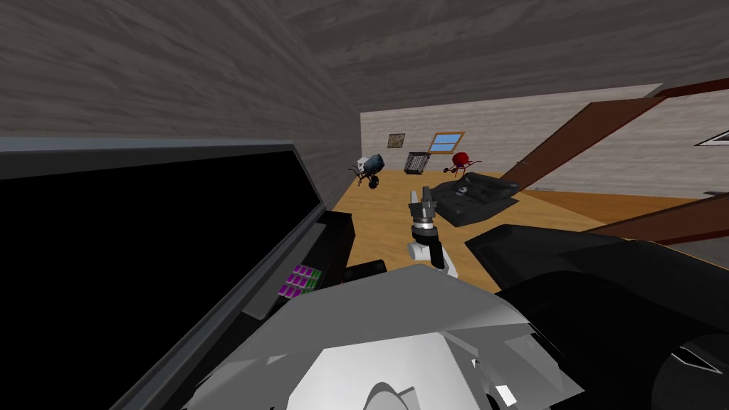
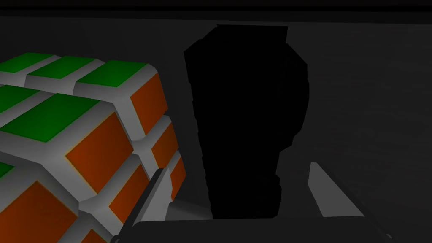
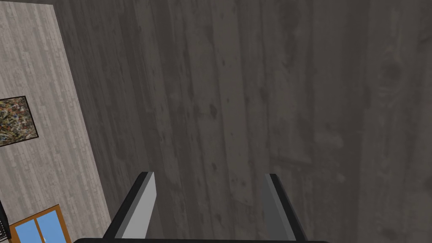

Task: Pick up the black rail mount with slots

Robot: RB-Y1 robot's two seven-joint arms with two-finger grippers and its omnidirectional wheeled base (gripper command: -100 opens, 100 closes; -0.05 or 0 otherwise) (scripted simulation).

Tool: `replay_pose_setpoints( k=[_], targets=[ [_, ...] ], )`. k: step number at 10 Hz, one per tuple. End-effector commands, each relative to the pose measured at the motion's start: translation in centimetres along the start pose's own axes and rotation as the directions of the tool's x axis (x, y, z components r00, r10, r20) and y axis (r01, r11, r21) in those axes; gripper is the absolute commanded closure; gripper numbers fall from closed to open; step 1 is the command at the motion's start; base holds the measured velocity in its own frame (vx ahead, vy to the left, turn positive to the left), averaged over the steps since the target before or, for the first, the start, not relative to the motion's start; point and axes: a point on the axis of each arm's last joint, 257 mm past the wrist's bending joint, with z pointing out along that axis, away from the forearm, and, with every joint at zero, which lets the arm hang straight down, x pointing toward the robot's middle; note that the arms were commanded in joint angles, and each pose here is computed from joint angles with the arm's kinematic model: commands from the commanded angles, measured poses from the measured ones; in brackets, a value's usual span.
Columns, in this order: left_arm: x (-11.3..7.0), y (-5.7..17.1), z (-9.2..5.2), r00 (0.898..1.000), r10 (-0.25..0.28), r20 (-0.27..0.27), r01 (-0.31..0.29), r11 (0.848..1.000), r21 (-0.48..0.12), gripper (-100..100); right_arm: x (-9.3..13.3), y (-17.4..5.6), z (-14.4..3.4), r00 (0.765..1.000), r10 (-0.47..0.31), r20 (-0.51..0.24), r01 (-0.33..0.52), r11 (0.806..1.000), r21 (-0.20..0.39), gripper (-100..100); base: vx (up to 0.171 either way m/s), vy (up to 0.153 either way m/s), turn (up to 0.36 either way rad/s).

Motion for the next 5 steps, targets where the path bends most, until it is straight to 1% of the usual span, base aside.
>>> replay_pose_setpoints(
  k=[1,2,3,5],
  targets=[
    [0.48,0.10,0.55,1.000,-0.004,0.000,0.004,1.000,0.000,-100,0.00,0.00,0.00,1.000,0.000,0.000,0.000,1.000,0.000,0,-0.010,0.010,-0.032],
    [0.32,-0.02,0.39,1.000,-0.003,0.000,0.003,1.000,0.000,-100,0.00,0.00,0.00,1.000,0.000,0.000,0.000,1.000,0.000,0,0.000,0.000,0.000],
    [0.36,-0.02,0.43,1.000,-0.002,0.000,0.002,1.000,0.000,100,0.00,0.00,0.00,1.000,0.000,0.000,0.000,1.000,0.000,0,0.000,0.000,0.000],
    [0.33,0.00,0.42,1.000,0.000,0.000,0.000,1.000,0.000,100,0.00,0.00,0.00,1.000,0.000,0.000,0.000,1.000,0.000,0,0.000,0.000,0.000]
  ],
)
